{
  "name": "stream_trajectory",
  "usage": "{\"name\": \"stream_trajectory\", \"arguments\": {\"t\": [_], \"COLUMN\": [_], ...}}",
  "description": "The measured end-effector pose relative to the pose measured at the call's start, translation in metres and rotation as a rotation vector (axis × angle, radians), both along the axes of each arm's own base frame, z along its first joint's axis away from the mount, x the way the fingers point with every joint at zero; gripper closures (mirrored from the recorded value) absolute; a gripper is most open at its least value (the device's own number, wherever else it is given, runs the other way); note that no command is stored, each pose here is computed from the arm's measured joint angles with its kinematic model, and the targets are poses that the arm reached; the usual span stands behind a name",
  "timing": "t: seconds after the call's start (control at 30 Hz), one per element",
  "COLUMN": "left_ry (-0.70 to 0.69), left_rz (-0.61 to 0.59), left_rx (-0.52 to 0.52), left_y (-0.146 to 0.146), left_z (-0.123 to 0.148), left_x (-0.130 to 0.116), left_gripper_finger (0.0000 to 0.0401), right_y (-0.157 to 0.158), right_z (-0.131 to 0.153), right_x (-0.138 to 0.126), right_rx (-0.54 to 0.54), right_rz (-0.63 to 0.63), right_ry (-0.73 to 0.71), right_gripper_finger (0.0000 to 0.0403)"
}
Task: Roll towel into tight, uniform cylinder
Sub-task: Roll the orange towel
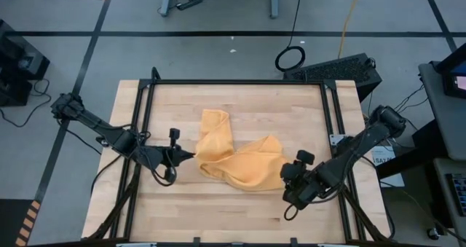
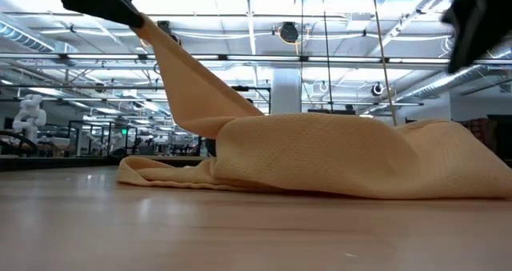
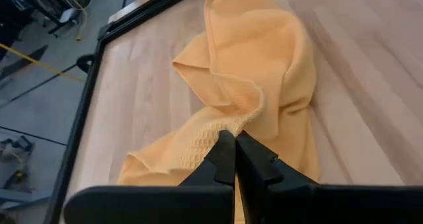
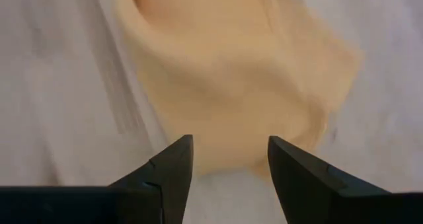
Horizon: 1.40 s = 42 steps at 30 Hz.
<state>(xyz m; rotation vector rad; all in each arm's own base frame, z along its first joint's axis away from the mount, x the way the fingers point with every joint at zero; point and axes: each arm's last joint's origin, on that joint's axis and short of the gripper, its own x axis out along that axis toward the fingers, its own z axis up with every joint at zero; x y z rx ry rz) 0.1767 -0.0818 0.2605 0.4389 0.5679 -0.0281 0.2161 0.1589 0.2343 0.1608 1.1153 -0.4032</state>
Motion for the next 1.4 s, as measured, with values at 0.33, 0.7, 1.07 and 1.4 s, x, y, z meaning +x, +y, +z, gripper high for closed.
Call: {"name": "stream_trajectory", "arguments": {"t": [0.33,0.7,1.07,1.4], "left_ry": [-0.005,-0.019,-0.289,-0.99], "left_rz": [-0.002,-0.004,0.097,0.248], "left_rx": [-0.02,-0.024,0.209,0.515], "left_y": [0.0,-0.001,0.0,0.019], "left_z": [0.001,0.002,0.028,0.115], "left_x": [0.0,0.001,0.012,0.001], "left_gripper_finger": [0.04,0.04,0.04,0.04], "right_y": [0.0,-0.014,-0.02,-0.032], "right_z": [-0.053,-0.089,-0.025,0.122], "right_x": [-0.032,-0.045,-0.014,-0.001], "right_rx": [-0.013,-0.165,-0.322,-0.748], "right_rz": [-0.076,-0.046,-0.118,-0.14], "right_ry": [0.053,-0.08,-0.168,-0.481], "right_gripper_finger": [0.0215,0.0235,0.0394,0.0401]}}
